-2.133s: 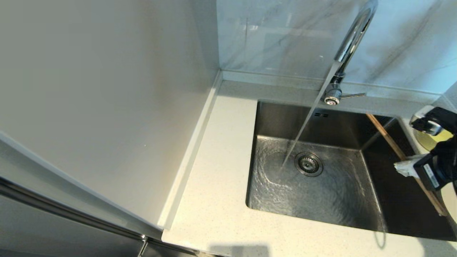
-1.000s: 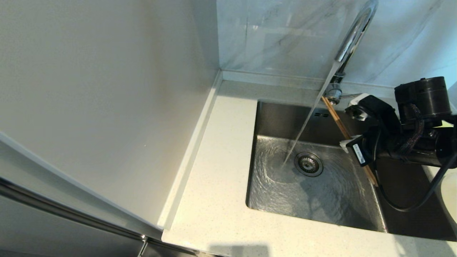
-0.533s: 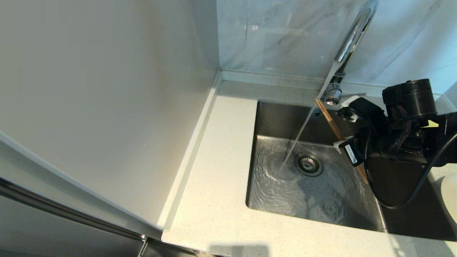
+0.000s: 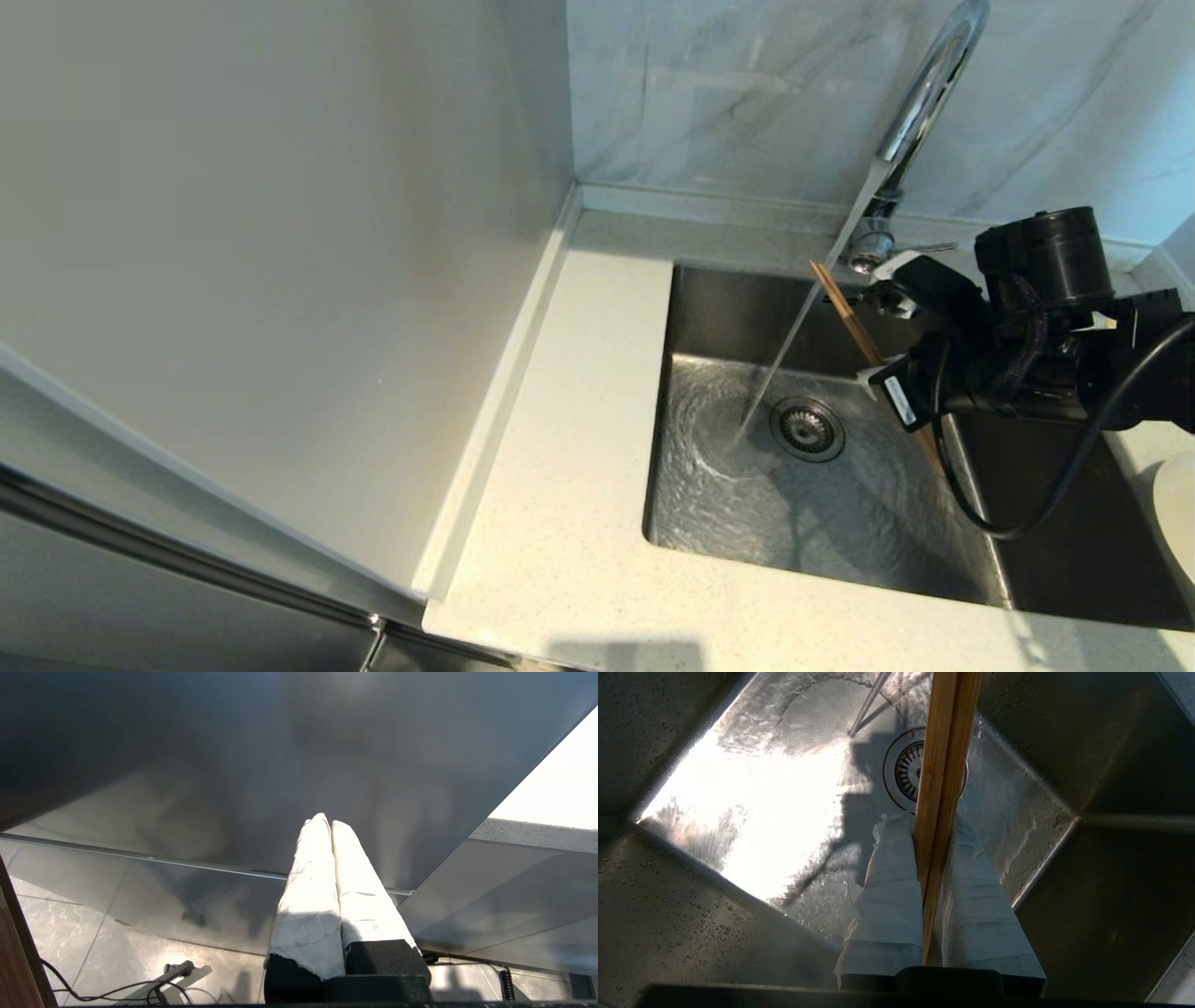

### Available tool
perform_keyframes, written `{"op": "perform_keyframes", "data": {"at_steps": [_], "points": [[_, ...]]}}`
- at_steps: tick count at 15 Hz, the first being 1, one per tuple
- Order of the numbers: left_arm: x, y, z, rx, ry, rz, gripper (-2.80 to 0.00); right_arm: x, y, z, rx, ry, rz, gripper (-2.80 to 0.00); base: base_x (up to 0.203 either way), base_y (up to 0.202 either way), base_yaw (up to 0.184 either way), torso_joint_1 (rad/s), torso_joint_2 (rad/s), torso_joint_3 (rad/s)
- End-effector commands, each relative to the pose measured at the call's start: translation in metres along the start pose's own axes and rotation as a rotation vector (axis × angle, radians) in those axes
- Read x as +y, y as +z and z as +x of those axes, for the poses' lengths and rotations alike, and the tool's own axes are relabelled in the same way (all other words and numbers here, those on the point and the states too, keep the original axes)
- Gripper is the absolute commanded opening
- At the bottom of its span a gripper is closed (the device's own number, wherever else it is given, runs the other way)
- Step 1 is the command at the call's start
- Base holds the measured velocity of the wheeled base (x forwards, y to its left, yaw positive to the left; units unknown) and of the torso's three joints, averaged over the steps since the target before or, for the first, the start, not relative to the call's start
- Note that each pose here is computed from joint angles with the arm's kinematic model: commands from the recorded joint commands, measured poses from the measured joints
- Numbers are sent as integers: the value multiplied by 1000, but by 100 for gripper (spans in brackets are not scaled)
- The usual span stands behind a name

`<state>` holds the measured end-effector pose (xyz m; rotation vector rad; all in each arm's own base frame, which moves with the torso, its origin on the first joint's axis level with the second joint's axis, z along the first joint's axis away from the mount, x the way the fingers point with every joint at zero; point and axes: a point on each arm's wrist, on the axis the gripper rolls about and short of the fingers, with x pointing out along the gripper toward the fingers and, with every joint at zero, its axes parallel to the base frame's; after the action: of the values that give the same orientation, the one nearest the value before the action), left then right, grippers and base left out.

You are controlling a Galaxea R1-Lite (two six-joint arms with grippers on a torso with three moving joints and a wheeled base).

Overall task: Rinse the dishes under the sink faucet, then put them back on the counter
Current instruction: Rinse the chopsticks

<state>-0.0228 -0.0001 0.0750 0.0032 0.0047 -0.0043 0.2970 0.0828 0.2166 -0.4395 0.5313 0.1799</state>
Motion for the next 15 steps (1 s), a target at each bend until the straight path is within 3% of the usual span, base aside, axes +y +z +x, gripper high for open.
{"op": "perform_keyframes", "data": {"at_steps": [1,3,12,15], "points": [[0,0,0,0,0,0,-280,1,0,4,7,1,13,-280,0,0,0,0,0,0],[0,0,0,0,0,0,-280,1,-1,6,21,-20,58,-280,0,0,0,0,0,0],[0,0,0,0,0,0,-280,0,-2,7,31,-41,73,-280,0,0,0,0,0,0],[0,0,0,0,0,0,-280,-12,-5,-4,22,-84,117,-280,0,0,0,0,0,0]]}}
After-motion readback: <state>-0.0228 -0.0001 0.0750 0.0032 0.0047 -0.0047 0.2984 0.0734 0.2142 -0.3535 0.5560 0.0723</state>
